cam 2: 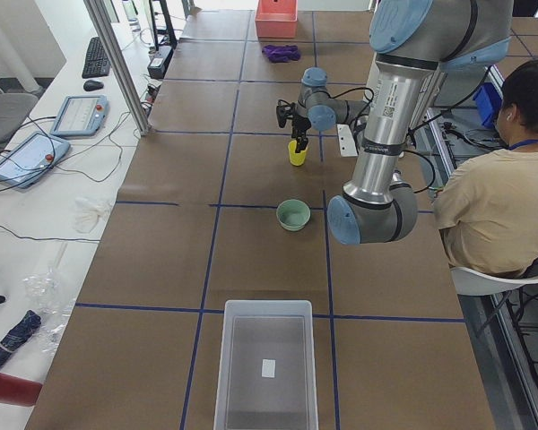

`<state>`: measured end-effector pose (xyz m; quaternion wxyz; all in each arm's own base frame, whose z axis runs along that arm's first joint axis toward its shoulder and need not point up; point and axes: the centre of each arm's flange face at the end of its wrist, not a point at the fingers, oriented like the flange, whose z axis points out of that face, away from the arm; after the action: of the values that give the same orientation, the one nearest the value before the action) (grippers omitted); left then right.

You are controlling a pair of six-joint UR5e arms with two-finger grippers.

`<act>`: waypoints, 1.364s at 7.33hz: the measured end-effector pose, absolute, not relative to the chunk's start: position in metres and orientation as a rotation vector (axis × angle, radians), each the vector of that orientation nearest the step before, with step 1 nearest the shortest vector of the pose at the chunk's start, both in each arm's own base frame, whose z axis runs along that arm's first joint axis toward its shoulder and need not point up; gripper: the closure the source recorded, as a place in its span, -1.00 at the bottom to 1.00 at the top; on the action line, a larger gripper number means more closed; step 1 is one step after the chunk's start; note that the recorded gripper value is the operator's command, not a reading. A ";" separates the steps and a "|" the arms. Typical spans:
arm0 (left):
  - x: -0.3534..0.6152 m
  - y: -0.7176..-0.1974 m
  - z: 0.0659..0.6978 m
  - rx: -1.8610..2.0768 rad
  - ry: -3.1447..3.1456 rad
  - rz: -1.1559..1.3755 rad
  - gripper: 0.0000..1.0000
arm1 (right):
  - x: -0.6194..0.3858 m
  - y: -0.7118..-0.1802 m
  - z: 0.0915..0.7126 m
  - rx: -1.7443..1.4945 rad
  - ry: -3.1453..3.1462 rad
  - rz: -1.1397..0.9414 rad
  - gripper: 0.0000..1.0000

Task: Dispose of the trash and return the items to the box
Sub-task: 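Lower the left gripper onto the yellow cup rim and grasp it, then lift the yellow cup with the left gripper and carry it off the table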

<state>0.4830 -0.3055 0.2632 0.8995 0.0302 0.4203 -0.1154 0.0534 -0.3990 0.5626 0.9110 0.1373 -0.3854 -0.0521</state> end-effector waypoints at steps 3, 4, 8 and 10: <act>0.500 -0.307 0.279 0.080 0.868 -0.236 1.00 | 0.053 -0.399 0.566 0.277 -0.796 -0.106 -1.00; 0.500 -0.307 0.279 0.090 0.874 -0.233 1.00 | 0.053 -0.399 0.566 0.276 -0.795 -0.106 -1.00; 0.429 -0.323 0.258 0.202 0.926 -0.153 1.00 | 0.053 -0.399 0.566 0.278 -0.796 -0.107 -1.00; 0.336 -0.371 0.268 0.315 0.898 -0.061 1.00 | 0.053 -0.399 0.565 0.281 -0.795 -0.111 -1.00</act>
<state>0.3358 -0.3709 0.2677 0.8884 0.1515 0.4323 -0.0296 0.0533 -0.3994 0.5649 0.9108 0.1365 -0.3858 -0.0538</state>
